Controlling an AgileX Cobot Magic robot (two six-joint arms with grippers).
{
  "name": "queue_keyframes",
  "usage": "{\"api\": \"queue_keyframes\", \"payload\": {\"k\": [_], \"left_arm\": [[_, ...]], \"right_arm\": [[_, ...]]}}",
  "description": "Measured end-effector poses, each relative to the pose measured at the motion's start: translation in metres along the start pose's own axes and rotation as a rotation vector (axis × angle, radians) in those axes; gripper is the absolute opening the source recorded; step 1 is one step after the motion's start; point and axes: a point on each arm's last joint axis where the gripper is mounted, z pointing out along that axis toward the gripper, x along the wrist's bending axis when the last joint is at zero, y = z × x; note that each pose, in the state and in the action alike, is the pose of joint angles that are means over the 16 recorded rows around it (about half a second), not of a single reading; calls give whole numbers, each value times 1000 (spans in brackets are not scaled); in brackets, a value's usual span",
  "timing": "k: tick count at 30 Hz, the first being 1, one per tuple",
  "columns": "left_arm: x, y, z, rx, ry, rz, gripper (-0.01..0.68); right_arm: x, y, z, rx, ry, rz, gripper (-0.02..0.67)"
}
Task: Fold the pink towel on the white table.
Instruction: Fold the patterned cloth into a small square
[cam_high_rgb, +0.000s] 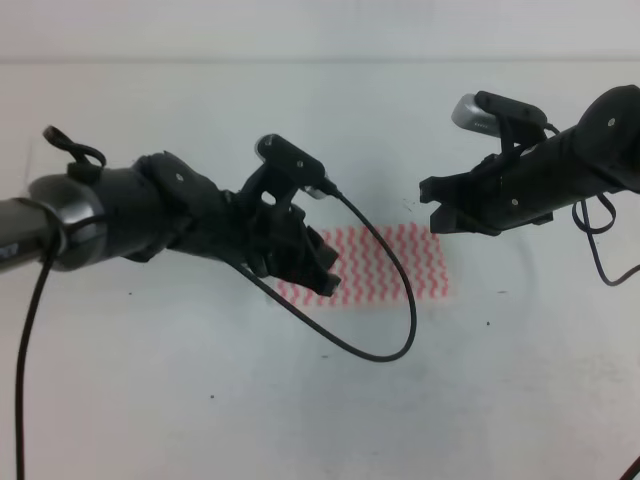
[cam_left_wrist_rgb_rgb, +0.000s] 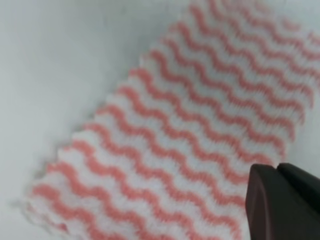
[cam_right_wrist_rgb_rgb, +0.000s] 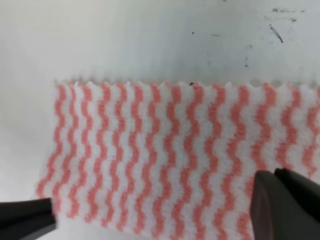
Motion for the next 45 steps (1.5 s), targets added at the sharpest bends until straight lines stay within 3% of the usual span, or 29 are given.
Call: {"api": "queue_keyframes", "payload": {"k": [23, 39, 45], "left_arm": [[15, -23, 12, 98, 1, -71, -4], [15, -6, -10, 36, 45, -37, -5], [15, -6, -9, 39, 44, -37, -5]], "right_arm": [[1, -1, 1, 13, 10, 11, -18], [23, -20, 22, 109, 38, -39, -18], [21, -29, 40, 155, 27, -43, -18]]}}
